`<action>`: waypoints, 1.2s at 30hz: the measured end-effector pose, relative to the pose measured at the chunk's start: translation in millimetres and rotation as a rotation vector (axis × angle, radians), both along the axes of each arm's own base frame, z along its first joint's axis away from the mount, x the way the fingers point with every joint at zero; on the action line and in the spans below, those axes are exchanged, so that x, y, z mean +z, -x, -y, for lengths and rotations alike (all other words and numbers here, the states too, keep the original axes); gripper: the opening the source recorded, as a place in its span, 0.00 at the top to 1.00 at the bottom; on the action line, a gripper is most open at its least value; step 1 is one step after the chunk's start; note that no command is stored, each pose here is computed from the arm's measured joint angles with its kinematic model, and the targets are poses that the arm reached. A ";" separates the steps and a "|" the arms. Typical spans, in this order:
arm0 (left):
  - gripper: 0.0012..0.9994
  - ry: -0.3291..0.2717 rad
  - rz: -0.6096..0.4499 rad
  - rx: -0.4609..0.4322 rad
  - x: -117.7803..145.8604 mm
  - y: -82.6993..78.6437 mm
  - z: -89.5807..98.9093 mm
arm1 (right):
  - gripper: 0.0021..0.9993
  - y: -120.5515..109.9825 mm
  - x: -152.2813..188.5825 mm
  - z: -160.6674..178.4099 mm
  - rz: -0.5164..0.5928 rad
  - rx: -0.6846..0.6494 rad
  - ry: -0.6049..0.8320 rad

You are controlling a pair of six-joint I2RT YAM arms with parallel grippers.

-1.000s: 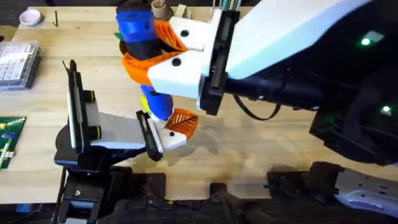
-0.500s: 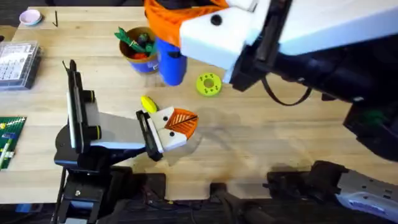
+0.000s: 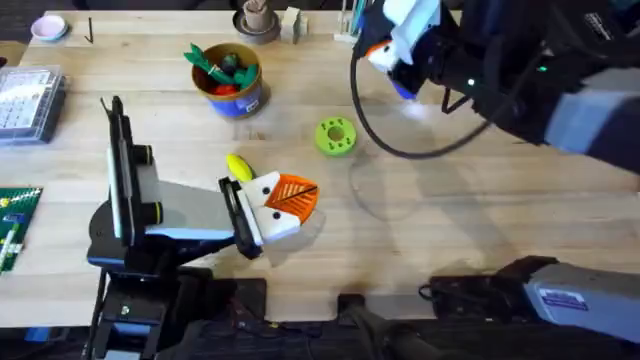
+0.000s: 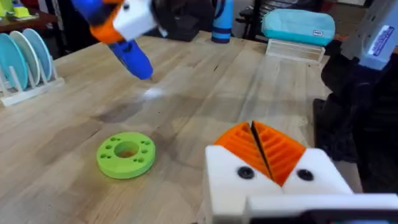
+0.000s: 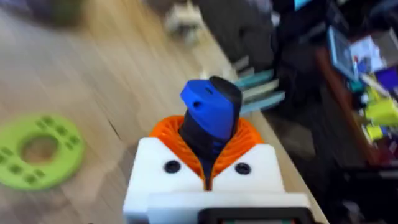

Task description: Pick up the gripper from the table and insert it into the empty holder that is missing its gripper. Then pick up a screw, insert it into the mounting hole, and use the screwdriver to tighten it. Finally, clean up the table by picking up the vegetable and placing it into the bucket.

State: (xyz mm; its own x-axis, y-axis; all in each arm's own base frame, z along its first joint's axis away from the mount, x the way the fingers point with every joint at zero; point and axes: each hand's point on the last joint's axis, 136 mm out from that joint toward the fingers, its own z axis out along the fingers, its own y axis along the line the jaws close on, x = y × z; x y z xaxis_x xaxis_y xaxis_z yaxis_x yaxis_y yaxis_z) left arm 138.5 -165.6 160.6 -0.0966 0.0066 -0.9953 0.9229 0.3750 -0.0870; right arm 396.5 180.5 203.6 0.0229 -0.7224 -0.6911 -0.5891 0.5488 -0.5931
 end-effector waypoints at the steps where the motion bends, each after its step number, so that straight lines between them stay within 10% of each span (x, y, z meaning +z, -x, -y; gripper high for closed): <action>1: 0.99 0.000 0.000 0.000 0.0 0.0 0.0 | 0.98 -6.6 -12.6 9.6 -0.014 -0.015 0.043; 23: 0.99 0.000 0.000 0.000 0.0 0.0 0.0 | 0.98 -29.7 -151.9 51.8 -0.184 0.017 0.471; 26: 0.99 0.000 0.000 0.000 0.0 0.0 0.0 | 0.75 -27.2 -154.6 52.3 -0.208 0.006 0.454; 30: 0.99 0.000 0.000 0.000 0.0 0.0 0.0 | 0.20 -31.4 -151.2 52.9 -0.217 -0.049 0.392; 36: 0.99 0.000 0.000 0.000 0.0 0.0 0.0 | 0.15 -31.0 -144.9 51.7 -0.262 -0.137 0.262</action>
